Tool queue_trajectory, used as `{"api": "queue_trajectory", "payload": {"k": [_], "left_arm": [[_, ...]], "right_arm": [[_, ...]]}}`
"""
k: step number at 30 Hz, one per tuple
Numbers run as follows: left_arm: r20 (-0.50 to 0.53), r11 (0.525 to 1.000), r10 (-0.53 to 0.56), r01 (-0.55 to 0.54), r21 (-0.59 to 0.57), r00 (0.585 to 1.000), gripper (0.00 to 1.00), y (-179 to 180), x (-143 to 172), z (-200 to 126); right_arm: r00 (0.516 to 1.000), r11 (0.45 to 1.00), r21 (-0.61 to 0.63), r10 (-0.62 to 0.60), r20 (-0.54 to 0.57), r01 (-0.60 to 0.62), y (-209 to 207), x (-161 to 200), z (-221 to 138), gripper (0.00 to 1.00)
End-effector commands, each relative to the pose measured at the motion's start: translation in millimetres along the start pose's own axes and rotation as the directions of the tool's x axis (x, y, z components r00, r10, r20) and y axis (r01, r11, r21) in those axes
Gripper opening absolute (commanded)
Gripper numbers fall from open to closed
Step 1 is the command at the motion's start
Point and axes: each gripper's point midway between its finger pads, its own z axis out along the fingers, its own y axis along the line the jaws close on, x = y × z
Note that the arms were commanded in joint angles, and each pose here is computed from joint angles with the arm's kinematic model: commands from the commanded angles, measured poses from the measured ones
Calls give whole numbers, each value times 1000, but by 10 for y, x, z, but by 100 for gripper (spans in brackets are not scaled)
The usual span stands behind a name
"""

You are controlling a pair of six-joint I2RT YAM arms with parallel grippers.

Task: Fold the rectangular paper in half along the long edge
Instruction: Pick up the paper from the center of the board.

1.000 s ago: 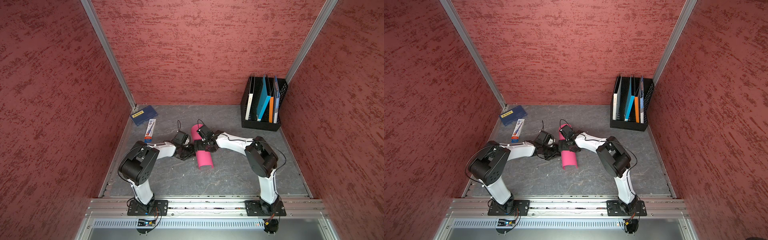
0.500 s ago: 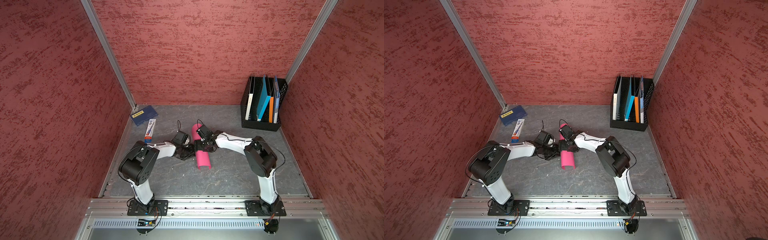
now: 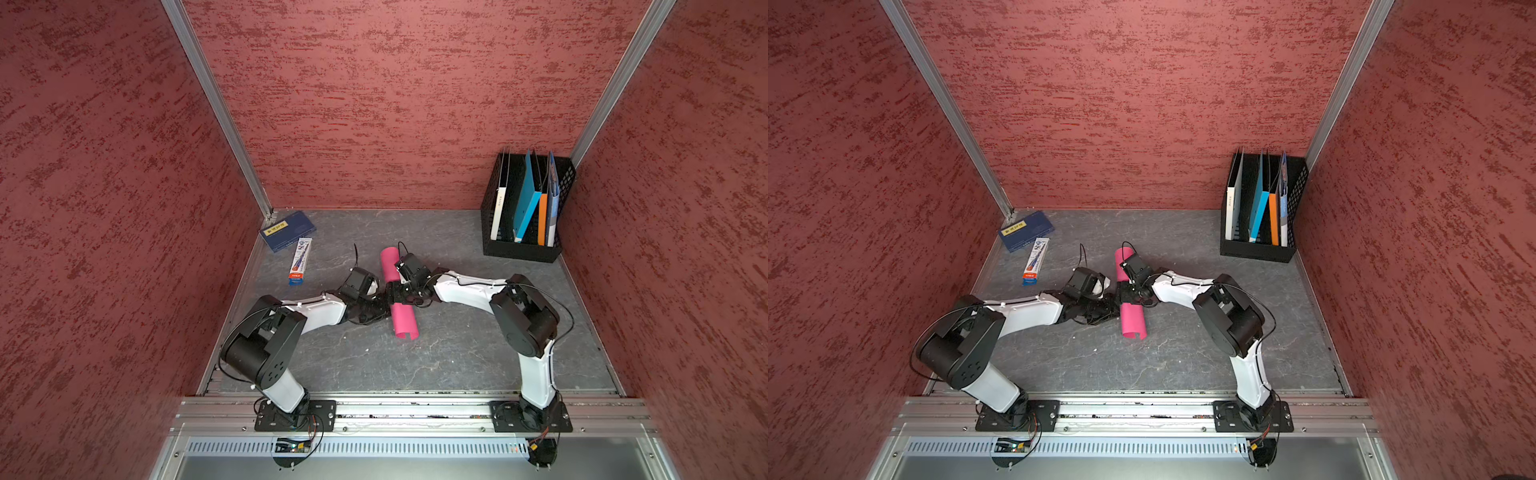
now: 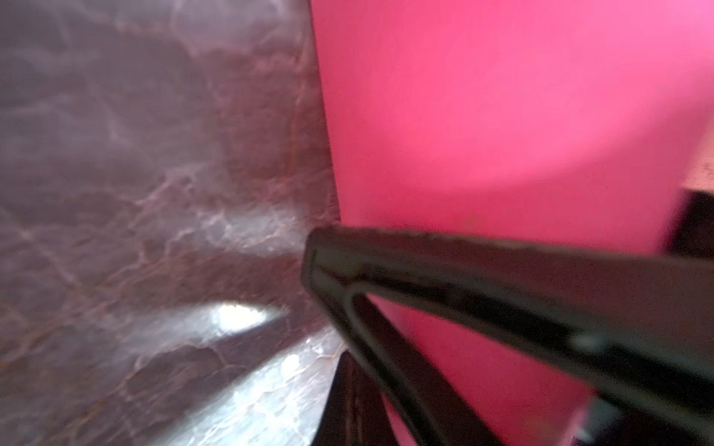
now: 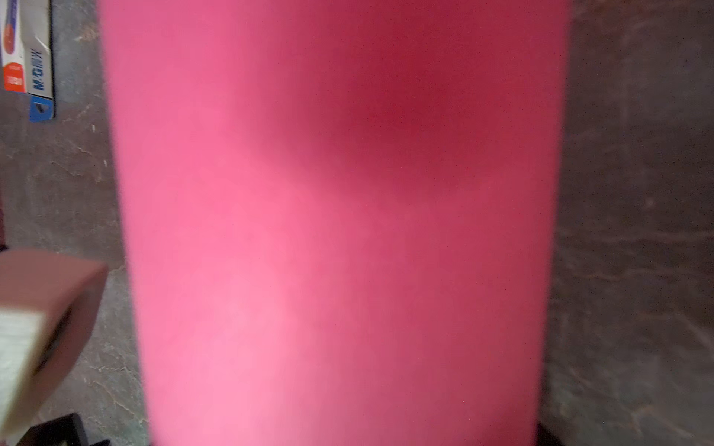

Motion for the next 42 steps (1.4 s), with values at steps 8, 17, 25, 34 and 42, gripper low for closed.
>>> {"api": "queue_trajectory", "payload": {"k": [8,17,25,34,42], "left_arm": [[14,999,20,-20,26,1000,5,-15,-13,-11],[26,1000,15,-15,13,1000,9,17,-40,-51],[47,1000,22,-23,17,999,15,2,-87,-150],[76,999,28,-30,22,997,19,3,-155,-287],[86,999,19,-22,32,996,20,22,-184,-322]], "right_arm": [[983,998,50,44,-179,-35,-376,468,161,69],[983,999,31,40,-181,-35,-431,466,24,63],[988,998,-33,39,-151,-44,-441,355,-183,63],[992,985,-164,41,-123,-61,-316,201,-400,63],[989,953,-283,74,-124,-107,-243,172,-401,61]]}}
